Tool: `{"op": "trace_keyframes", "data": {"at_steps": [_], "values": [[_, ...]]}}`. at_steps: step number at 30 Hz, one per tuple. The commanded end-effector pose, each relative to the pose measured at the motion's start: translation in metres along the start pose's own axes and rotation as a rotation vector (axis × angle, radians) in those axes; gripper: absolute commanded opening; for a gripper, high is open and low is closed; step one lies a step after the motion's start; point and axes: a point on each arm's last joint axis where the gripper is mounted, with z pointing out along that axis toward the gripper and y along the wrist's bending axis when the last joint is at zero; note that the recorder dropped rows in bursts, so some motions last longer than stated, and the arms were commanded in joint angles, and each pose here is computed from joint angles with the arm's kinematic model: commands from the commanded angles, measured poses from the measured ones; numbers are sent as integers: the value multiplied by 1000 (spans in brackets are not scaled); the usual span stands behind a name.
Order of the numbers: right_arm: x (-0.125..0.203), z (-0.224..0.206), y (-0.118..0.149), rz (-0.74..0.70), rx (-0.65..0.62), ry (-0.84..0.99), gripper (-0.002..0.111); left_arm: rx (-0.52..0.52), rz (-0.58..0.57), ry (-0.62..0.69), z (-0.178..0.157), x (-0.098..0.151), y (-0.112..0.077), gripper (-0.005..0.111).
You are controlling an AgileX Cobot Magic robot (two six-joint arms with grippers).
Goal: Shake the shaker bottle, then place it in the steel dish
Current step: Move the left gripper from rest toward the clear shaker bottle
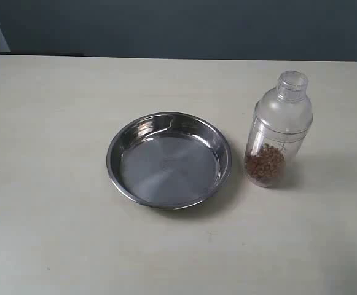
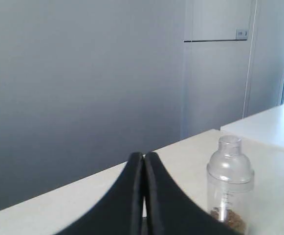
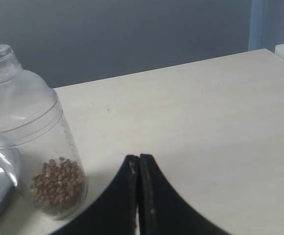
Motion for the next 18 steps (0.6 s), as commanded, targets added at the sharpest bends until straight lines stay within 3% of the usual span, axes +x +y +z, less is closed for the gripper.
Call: {"op": "trace_keyframes", "data": {"at_steps": [1, 5, 8, 12, 18], "values": [[-1, 0, 0, -2, 4, -12, -1, 65, 35, 37, 50, -31, 22, 0], [-1, 0, 0, -2, 4, -12, -1, 115, 40, 41, 96, -55, 43, 0], [-1, 0, 0, -2, 4, -12, -1, 124, 41, 58, 122, -58, 56, 0], [-1, 0, 0, -2, 4, -12, -1, 142, 69, 107, 143, -47, 48, 0], [-1, 0, 0, -2, 4, -12, -1, 17, 93, 204, 159, -31, 34, 0]]}}
